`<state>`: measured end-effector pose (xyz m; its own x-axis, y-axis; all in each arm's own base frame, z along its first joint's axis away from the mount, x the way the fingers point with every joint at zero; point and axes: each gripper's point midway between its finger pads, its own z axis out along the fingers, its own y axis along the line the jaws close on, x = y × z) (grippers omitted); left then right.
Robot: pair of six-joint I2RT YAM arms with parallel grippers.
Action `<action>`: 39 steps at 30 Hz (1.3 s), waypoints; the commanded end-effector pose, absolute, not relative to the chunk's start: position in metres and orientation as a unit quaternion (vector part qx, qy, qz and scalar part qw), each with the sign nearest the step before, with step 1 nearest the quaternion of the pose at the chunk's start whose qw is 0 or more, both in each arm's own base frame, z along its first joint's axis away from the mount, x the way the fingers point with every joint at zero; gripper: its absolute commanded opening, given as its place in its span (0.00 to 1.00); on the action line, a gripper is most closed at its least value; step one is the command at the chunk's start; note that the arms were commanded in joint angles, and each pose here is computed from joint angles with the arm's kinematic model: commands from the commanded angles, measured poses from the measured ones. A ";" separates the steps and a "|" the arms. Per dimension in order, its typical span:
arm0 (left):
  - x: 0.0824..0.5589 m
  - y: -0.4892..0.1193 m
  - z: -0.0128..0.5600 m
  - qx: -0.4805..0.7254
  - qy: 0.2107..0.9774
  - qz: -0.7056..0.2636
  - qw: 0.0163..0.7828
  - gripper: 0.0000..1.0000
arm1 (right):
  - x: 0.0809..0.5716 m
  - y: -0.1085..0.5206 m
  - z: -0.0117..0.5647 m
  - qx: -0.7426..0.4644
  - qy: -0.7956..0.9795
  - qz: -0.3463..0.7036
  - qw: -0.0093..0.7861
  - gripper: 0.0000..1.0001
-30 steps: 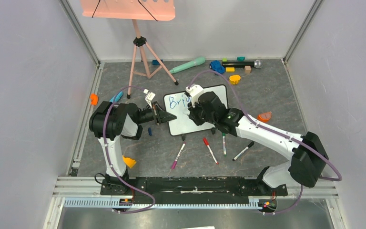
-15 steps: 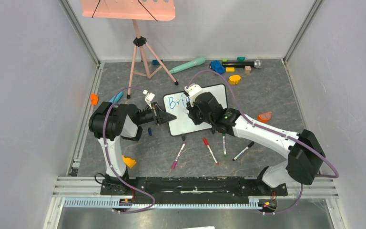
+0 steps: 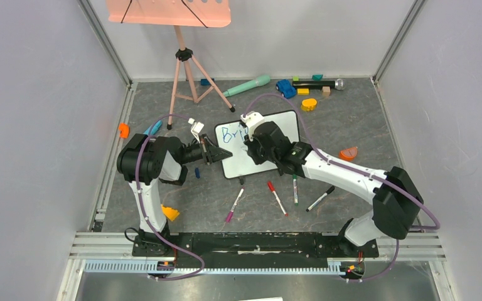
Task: Write a sentence on the whiteboard
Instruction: Pick up the sentence from the whiteboard.
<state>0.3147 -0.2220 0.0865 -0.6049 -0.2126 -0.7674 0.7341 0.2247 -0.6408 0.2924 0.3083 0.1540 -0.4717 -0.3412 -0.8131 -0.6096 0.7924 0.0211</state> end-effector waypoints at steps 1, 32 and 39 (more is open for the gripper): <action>0.332 -0.214 0.061 0.192 0.683 -0.536 0.457 0.03 | 0.306 0.327 0.184 -0.273 0.823 0.177 0.466 0.00; 0.331 -0.215 0.061 0.196 0.682 -0.541 0.452 0.03 | 0.308 0.316 0.159 -0.269 0.843 0.141 0.444 0.00; 0.331 -0.215 0.061 0.198 0.681 -0.541 0.451 0.03 | 0.299 0.315 0.151 -0.270 0.847 0.152 0.432 0.00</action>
<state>0.3147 -0.2222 0.0868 -0.6043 -0.2109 -0.7683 0.7358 0.2223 -0.6397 0.3016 0.3162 0.1502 -0.4747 -0.3455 -0.8095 -0.5962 0.8028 0.0070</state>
